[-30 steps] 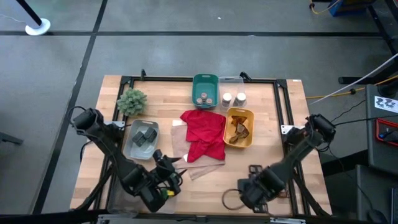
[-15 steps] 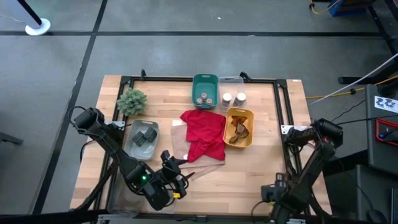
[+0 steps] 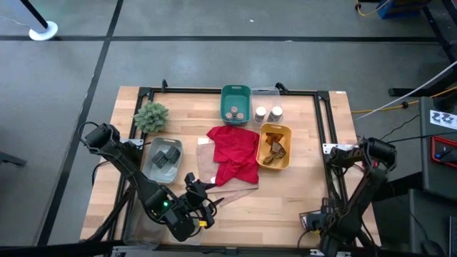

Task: Sort spices by type
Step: Put the brown seasoning sachet into the yellow bin

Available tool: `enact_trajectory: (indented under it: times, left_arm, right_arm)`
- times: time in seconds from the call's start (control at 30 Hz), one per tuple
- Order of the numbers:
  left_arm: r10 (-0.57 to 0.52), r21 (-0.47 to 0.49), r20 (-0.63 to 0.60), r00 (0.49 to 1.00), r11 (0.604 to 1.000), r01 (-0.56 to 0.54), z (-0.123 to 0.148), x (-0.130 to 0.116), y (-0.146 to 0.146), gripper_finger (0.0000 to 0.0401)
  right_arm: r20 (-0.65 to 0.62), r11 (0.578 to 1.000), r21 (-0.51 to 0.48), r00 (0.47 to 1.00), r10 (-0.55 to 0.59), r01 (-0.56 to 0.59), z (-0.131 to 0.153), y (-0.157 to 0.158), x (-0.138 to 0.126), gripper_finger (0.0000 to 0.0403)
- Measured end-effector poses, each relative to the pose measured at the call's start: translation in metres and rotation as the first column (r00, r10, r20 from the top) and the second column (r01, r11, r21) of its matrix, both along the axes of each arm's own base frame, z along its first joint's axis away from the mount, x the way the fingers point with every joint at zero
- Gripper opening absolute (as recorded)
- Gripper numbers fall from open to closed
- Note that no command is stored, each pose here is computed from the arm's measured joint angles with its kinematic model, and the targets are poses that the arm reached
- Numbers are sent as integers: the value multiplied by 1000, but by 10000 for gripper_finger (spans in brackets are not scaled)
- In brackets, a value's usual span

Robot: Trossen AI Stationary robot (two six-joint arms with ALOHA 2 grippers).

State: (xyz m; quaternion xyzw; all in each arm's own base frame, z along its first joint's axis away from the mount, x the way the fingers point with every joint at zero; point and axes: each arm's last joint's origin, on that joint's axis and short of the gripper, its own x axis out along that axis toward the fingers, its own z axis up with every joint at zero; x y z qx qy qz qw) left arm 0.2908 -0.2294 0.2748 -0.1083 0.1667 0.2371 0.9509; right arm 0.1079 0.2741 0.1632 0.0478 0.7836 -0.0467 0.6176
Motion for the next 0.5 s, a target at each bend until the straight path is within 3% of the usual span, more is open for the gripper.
enact_trajectory:
  times: [0.5]
  left_arm:
    - [2,-5,9,1000,1000,-2,1,2,1,237]
  right_arm:
    - [79,997,-73,996,29,-24,-28,-19,-4,252]
